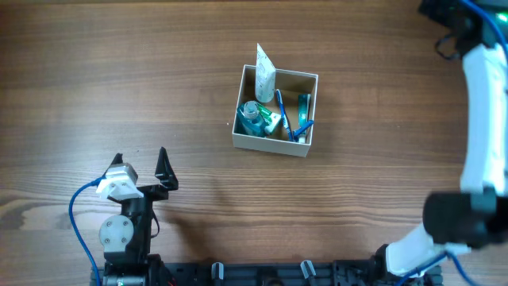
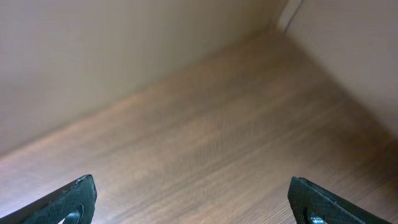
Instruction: Pack container
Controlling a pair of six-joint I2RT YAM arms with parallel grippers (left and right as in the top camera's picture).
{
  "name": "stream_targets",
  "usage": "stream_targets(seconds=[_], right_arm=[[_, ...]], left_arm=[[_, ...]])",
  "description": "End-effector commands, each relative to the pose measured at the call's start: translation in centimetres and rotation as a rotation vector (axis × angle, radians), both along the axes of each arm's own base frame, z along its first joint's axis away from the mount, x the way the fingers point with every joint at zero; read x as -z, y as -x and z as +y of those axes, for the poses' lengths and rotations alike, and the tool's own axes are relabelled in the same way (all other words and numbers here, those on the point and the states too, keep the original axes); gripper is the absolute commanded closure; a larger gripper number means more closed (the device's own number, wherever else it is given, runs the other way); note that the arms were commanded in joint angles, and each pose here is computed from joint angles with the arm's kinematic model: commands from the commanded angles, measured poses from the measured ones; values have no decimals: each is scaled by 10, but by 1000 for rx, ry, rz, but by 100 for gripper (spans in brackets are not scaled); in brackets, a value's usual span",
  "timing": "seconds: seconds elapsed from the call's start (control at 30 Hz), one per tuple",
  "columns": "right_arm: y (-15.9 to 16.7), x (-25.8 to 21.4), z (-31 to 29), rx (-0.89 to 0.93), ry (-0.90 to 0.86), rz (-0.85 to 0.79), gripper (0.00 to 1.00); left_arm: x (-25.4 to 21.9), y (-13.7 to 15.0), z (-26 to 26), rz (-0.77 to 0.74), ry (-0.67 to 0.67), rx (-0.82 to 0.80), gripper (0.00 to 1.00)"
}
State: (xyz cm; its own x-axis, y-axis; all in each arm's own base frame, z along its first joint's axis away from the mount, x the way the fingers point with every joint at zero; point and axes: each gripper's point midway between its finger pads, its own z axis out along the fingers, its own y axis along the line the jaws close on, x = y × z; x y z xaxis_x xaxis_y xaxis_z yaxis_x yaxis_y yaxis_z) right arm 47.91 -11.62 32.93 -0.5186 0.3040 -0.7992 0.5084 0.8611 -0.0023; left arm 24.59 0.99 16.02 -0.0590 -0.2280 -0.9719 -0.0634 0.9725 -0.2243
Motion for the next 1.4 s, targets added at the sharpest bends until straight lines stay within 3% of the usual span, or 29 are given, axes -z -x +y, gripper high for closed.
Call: stream_targets(seconds=[0.0,0.3,0.6,1.07,1.37], right_arm=[[31,-44,3,-15,47,-76,0],[72,-34,34,-136,-30,-170,0],[120,-44,49,-180,-15,-424,0],[203,-13,83,-341,61,-852,0],[233,14,91,-366,76,-935,0]], left_arm=[[2,0,-5,-3,-18,26,0],[2,0,-5,-3,-18,26,0],[2,0,-5,-3,-18,26,0],[2,0,-5,-3,-18,26,0],[2,0,-5,-3,-18,26,0]])
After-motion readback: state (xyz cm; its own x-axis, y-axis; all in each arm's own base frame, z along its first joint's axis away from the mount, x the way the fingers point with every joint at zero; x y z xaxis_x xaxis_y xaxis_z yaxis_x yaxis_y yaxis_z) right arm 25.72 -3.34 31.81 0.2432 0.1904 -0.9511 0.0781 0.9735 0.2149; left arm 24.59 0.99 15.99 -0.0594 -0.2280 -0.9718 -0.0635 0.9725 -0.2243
